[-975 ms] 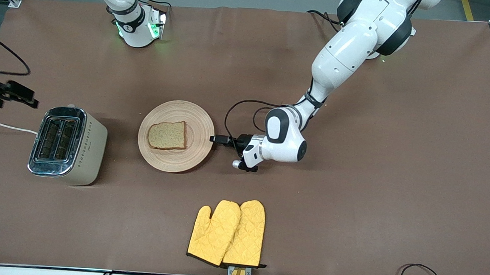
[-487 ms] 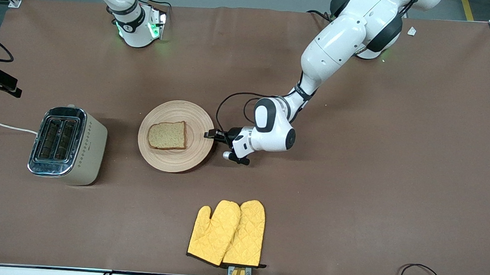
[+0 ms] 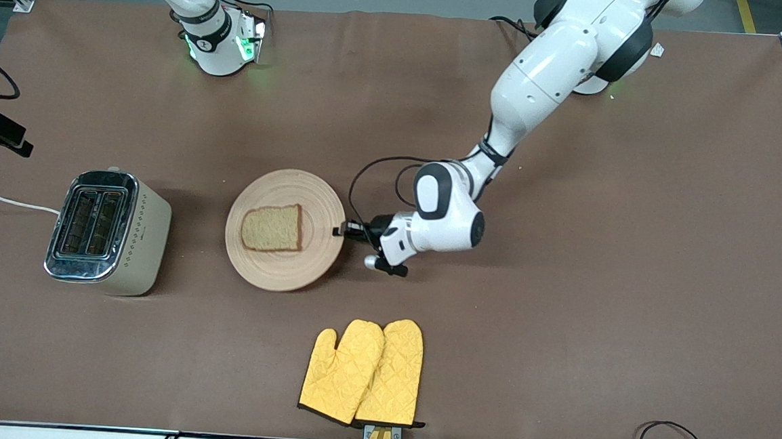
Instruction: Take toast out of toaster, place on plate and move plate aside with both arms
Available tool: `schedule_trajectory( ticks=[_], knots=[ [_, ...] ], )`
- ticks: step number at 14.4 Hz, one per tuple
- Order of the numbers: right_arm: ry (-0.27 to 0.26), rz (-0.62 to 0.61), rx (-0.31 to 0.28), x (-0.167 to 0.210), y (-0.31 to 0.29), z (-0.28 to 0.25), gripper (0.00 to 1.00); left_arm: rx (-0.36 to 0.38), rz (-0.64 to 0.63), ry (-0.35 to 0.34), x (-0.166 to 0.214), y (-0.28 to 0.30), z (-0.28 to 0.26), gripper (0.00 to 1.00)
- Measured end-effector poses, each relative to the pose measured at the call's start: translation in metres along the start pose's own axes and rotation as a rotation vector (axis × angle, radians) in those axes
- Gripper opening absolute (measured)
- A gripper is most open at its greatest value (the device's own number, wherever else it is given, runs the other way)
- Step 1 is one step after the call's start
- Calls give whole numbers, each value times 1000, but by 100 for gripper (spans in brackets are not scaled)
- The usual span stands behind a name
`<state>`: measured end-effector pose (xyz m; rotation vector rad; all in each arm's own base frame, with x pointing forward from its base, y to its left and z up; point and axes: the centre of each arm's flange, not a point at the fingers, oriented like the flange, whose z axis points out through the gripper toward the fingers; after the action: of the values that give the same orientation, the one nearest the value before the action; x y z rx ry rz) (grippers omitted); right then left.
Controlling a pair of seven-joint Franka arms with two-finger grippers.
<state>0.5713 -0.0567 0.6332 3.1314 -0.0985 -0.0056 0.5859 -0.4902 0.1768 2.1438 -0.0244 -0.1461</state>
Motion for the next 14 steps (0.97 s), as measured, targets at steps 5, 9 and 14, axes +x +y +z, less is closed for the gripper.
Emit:
schedule_trajectory(
  ticks=[5, 9, 14],
  knots=[
    [1, -11, 0, 0, -8, -1, 100, 5, 35, -72, 82, -48, -206, 10],
    [1, -13, -1, 0, -9, -1, 100, -100, 122, -116, 93, -143, -347, 10],
    [2, -11, -1, 0, -7, -1, 100, -95, 205, -82, 54, -303, -499, 10]
  ],
)
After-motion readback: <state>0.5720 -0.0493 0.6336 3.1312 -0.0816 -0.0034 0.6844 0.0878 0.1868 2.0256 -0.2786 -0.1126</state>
